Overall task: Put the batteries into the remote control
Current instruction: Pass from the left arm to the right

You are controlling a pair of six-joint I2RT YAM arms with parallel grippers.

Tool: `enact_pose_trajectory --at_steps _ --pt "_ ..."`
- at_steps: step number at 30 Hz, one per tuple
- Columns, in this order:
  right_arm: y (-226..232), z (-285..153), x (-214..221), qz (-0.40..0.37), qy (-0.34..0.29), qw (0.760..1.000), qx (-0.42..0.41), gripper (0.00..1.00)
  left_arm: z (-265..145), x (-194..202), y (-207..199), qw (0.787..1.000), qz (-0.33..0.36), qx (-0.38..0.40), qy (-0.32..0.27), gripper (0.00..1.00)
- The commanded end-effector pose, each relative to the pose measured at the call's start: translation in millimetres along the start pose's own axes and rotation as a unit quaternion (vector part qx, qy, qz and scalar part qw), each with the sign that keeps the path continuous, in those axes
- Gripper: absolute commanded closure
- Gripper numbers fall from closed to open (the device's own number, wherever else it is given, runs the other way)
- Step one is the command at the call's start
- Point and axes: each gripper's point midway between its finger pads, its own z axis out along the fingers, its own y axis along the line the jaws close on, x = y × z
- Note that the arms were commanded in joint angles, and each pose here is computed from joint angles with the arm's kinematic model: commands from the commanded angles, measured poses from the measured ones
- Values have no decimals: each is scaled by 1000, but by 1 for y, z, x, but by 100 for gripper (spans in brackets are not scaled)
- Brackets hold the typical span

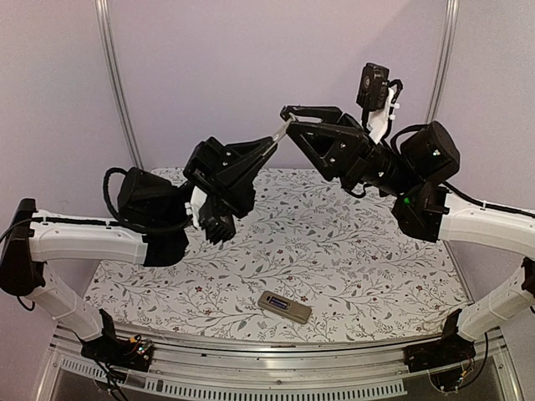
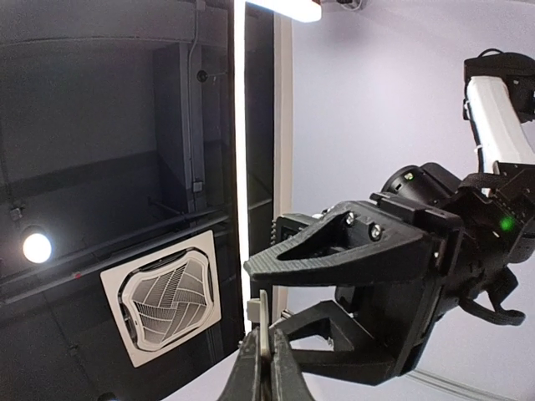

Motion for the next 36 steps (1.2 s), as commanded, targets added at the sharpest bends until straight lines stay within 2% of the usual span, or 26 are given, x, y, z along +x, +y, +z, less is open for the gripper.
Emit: enact_pose_trajectory --at_steps 1,7,11,18,24,31,36 --pt "0 11 1 41 3 999 -22 57 2 -1 -5 1000 16 -3 -9 100" --pt "-4 9 12 53 12 998 -18 65 2 1 -4 1000 21 -4 -6 100" --pt "-3 8 12 53 13 998 -20 66 1 0 -5 1000 26 -2 -11 100" --pt "-6 7 20 66 20 998 -15 55 1 -5 -2 999 41 -9 -27 100" --pt "-5 5 20 63 20 998 -15 52 2 -6 1 998 48 -14 -32 100" --pt "0 7 21 62 25 997 -34 78 1 -2 -1 998 52 -10 -28 100" --pt "1 9 22 64 29 997 -42 86 0 0 -4 998 55 -6 -27 100"
